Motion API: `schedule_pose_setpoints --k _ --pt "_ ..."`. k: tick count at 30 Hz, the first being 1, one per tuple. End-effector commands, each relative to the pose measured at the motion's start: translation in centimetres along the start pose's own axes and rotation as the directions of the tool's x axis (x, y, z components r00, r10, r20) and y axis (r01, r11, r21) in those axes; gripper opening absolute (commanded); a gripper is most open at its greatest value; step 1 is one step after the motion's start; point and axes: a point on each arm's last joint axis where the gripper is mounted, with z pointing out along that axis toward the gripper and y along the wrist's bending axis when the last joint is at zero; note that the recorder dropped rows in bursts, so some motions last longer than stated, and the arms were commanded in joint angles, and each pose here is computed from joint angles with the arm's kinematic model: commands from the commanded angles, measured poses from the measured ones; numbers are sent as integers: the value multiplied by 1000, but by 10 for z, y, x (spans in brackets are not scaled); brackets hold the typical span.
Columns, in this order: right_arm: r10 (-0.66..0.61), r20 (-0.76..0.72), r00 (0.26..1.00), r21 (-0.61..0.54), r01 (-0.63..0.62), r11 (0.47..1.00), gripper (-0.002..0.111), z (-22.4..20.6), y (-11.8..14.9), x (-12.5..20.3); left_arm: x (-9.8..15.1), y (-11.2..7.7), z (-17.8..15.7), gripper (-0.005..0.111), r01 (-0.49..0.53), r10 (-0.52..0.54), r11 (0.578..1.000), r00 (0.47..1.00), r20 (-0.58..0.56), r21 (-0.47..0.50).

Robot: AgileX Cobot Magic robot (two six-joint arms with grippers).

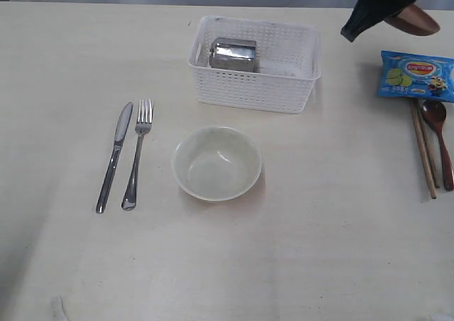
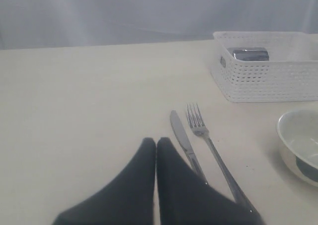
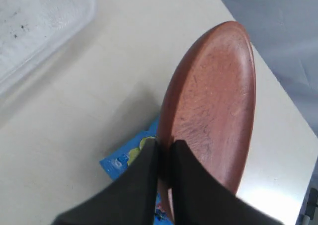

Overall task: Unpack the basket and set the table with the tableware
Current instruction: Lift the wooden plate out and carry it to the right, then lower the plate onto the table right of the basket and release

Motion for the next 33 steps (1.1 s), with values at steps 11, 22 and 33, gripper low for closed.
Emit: schedule_pose_setpoints --k 11,22,33 --pt "-104 -130 986 -14 104 995 -1 93 42 6 1 0 0 0 0 0 1000 1000 1 5" --pt "-129 -121 984 -34 126 991 0 106 52 6 1 0 0 0 0 0 1000 1000 1 5" --pt "-97 -151 984 -37 92 995 47 103 51 9 1 0 0 0 0 0 1000 1000 1 5"
